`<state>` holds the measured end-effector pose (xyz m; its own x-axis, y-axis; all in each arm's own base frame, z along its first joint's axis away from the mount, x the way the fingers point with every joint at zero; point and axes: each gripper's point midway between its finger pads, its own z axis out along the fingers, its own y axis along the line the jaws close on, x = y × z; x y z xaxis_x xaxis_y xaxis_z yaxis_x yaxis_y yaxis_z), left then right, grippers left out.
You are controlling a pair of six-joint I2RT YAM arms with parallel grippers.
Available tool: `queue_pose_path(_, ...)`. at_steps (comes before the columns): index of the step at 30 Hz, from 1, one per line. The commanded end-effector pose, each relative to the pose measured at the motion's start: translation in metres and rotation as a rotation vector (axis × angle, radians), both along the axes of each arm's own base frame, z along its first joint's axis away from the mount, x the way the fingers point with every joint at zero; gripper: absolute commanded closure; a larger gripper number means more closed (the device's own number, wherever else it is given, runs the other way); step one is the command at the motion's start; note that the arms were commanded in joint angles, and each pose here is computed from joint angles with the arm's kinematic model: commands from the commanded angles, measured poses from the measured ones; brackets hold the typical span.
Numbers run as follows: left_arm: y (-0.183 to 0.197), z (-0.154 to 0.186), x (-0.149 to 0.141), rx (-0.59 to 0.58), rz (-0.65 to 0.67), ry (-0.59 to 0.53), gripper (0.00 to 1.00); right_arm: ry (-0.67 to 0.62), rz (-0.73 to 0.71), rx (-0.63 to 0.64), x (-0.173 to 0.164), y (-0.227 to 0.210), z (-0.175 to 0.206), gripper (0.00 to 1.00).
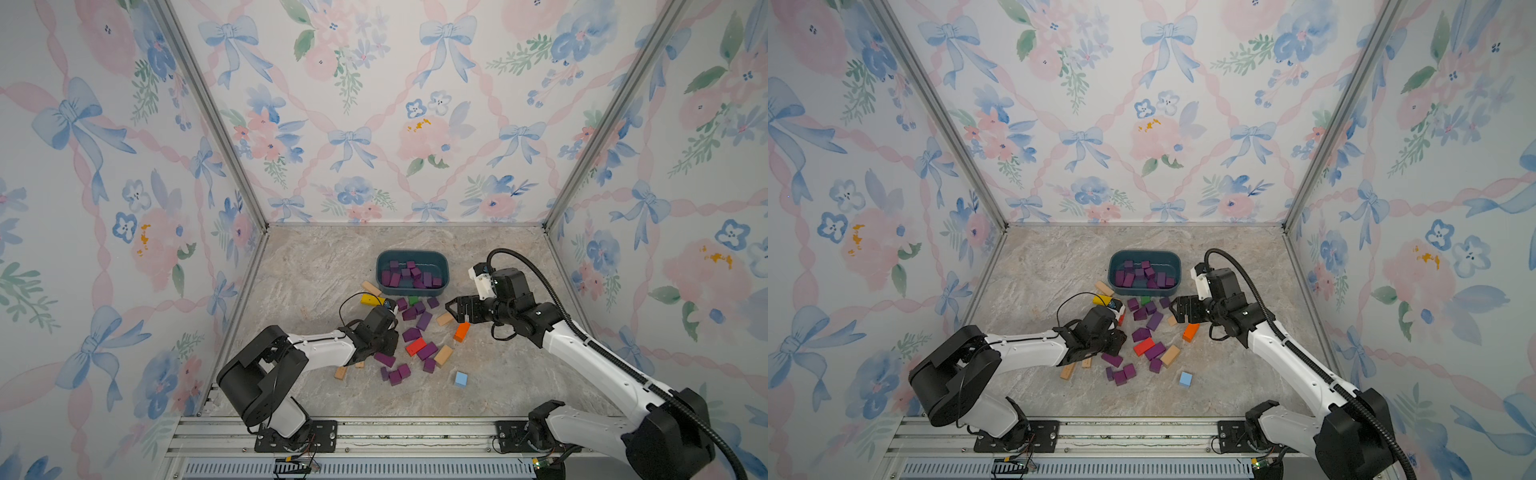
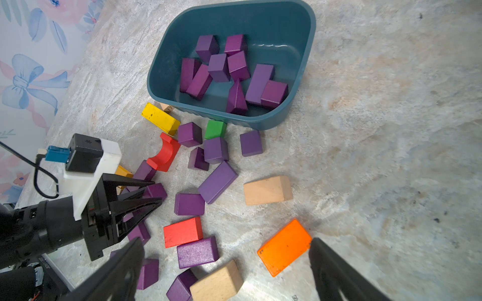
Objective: Pick purple bricks into the storage bin
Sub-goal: Pick up the building block from the center of the board.
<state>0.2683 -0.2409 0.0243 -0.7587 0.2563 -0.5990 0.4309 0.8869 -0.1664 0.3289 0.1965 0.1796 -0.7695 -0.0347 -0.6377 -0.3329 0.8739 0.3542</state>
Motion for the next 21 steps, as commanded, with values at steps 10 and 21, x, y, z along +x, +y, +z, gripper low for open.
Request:
queue_pose_path(10,0.001,0.011,0.003,0.037,-0.013,-0.025,0.72,0.027,-0.020,-0.014,-0.004,-0.006,-0.006,0.03)
queue_pose_path(21,-0.026,0.091,0.056,-0.017,-0.005,-0.229,0.73,0.009,-0.047,0.001,0.002,-0.016,0.006,0.03)
